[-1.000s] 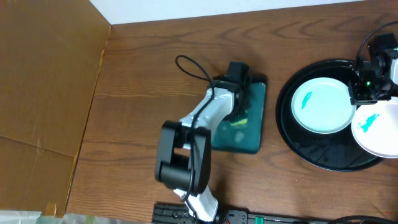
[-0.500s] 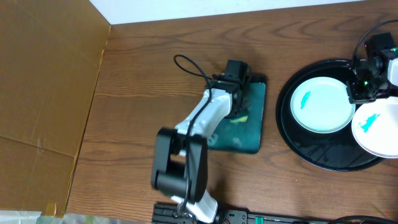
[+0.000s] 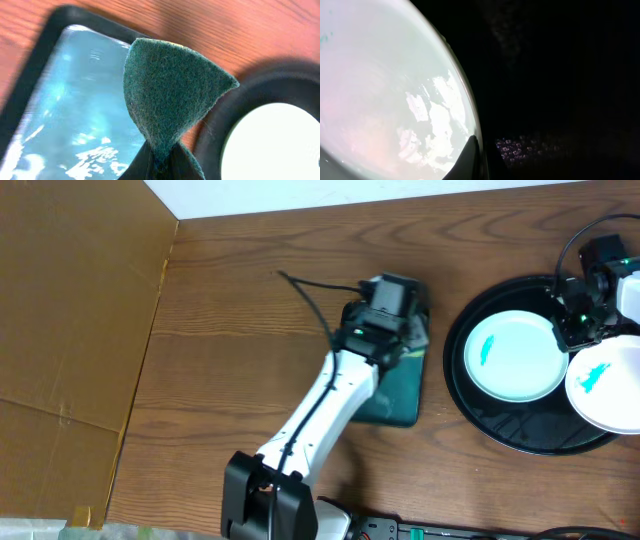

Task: Clean dirty plates on tray and stack at the side
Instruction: 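Dip the sponge into the soapy water tray with the left gripper, then carry the wet sponge with the left gripper onto the held plate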

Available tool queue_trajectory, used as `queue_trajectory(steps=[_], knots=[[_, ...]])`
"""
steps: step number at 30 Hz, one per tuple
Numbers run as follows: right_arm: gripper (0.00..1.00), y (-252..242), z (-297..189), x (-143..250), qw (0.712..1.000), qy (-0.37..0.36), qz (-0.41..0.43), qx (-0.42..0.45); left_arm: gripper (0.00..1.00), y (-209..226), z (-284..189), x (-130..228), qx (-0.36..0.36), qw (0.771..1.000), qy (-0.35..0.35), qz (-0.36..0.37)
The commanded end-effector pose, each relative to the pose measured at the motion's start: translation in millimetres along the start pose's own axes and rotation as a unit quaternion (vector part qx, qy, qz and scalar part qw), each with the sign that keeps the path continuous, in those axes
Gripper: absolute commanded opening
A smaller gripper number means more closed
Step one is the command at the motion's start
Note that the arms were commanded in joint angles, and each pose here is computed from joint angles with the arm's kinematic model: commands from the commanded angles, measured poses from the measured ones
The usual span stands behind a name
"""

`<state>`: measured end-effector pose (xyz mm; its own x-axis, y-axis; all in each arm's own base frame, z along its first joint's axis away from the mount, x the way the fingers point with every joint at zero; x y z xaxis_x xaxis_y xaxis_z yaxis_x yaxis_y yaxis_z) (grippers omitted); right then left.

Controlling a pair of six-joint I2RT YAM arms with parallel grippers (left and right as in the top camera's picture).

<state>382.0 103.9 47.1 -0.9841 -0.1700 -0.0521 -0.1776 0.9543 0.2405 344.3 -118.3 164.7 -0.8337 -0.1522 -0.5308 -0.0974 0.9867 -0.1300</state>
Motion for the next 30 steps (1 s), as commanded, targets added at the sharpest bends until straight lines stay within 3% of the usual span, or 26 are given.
queue_trajectory(steps=[1, 5, 8, 10, 14, 18, 22, 26, 28, 30], knots=[[0.01, 17.6, -8.2, 0.5, 0.997, -0.007, -0.076, -0.012, 0.07, -20.0, -4.4, 1.4, 0.021, 0.999, -0.01, 0.027], [0.01, 36.4, -7.7, 2.8, 0.99, -0.007, -0.126, -0.061, 0.07, -43.6, -8.6, 4.6, 0.048, 0.997, -0.024, 0.048], [0.01, 38.8, -7.4, -1.7, 0.993, -0.017, -0.103, -0.062, 0.07, -55.9, -10.8, 7.8, 0.061, 0.996, -0.029, 0.06], [0.27, 38.4, -7.5, -3.4, 0.996, -0.019, -0.067, -0.062, 0.07, -60.7, -10.6, 10.6, 0.065, 0.995, -0.028, 0.065], [0.35, 37.8, -7.4, 2.6, 0.998, 0.0, 0.0, -0.062, 0.07, -65.0, -6.2, 16.2, 0.065, 0.995, -0.019, 0.073], [0.35, 38.5, -7.4, 16.9, 0.997, 0.036, 0.039, -0.059, 0.07, -71.3, -0.1, 23.3, 0.08, 0.994, 0.0, 0.074], [0.27, 39.9, -6.4, 28.3, 0.995, 0.063, 0.057, -0.052, 0.07, -75.8, 7.4, 29.4, 0.092, 0.993, 0.018, 0.073], [0.28, 31.4, -2.7, 32.4, 0.993, 0.067, 0.093, 0.001, 0.07, -76.4, 9.8, 31.2, 0.093, 0.993, 0.023, 0.071], [0.18, 29.4, -1.6, 31.0, 0.993, 0.061, 0.101, 0.012, 0.07, -76.5, 9.7, 31.1, 0.093, 0.993, 0.023, 0.071], [0.01, 29.5, -1.3, 29.6, 0.992, 0.057, 0.11, 0.012, 0.07, -76.4, 10.0, 31.4, 0.093, 0.993, 0.024, 0.067]])
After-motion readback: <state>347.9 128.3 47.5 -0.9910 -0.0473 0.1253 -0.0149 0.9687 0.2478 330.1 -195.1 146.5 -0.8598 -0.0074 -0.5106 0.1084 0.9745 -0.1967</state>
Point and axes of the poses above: each gripper's point midway between its finger pads, its own z axis out along the fingers, its own y axis along the line the jaws close on, x = y × z, the point moved 4 cm from there along -z, back along the fingers, and after that the axes turned 9 degrees about z, right-handed, at the moved point
